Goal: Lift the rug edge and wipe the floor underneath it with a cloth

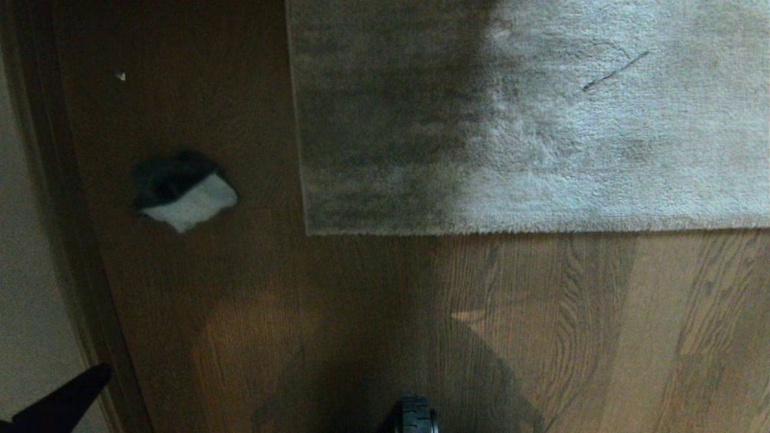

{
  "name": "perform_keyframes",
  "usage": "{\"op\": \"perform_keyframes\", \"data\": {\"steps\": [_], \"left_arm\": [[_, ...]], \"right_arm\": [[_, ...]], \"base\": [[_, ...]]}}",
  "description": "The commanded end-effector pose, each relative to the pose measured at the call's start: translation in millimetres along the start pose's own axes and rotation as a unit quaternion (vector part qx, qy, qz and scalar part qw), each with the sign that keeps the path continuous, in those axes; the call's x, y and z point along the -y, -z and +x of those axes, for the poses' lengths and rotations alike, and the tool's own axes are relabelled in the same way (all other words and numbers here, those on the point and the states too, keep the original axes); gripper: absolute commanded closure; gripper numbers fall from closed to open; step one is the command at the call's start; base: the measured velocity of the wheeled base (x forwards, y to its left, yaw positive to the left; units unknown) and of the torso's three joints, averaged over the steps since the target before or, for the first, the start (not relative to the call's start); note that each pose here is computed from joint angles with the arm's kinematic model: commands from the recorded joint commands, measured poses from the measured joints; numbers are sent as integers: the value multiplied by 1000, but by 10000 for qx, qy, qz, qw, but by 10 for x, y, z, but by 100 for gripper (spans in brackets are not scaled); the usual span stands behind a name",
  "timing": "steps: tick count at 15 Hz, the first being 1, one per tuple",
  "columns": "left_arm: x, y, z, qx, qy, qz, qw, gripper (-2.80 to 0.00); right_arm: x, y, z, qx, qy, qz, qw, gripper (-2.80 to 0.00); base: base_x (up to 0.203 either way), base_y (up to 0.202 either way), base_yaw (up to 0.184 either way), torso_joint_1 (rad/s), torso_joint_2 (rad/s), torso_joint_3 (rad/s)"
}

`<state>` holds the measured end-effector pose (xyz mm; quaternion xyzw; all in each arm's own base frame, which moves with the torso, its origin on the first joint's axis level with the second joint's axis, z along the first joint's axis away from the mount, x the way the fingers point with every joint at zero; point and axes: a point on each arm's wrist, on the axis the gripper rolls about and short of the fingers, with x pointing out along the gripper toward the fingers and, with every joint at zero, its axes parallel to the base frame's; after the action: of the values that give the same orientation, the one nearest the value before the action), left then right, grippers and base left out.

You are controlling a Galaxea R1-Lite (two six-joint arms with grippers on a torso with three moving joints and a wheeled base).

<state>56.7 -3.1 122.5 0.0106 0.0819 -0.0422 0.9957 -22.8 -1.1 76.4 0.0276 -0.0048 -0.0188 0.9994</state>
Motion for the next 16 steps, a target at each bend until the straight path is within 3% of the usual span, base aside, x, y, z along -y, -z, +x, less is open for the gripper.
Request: {"op": "perform_keyframes", "data": {"steps": [1, 9, 16], "left_arm": [[11, 81, -198, 195, -5, 7, 9998, 0], [32, 459, -516, -99, -48, -116, 9999, 0], [34, 557, -618, 212, -337, -223, 9990, 0]], "right_arm": [[0, -1, 1, -4, -4, 0, 10000, 0], [0, -1, 1, -4, -2, 0, 10000, 0], [0, -1, 1, -4, -4, 0, 10000, 0]], "base": [[0, 0, 0, 0, 0, 0], [0, 0, 0, 0, 0, 0], [0, 0, 0, 0, 0, 0]]}}
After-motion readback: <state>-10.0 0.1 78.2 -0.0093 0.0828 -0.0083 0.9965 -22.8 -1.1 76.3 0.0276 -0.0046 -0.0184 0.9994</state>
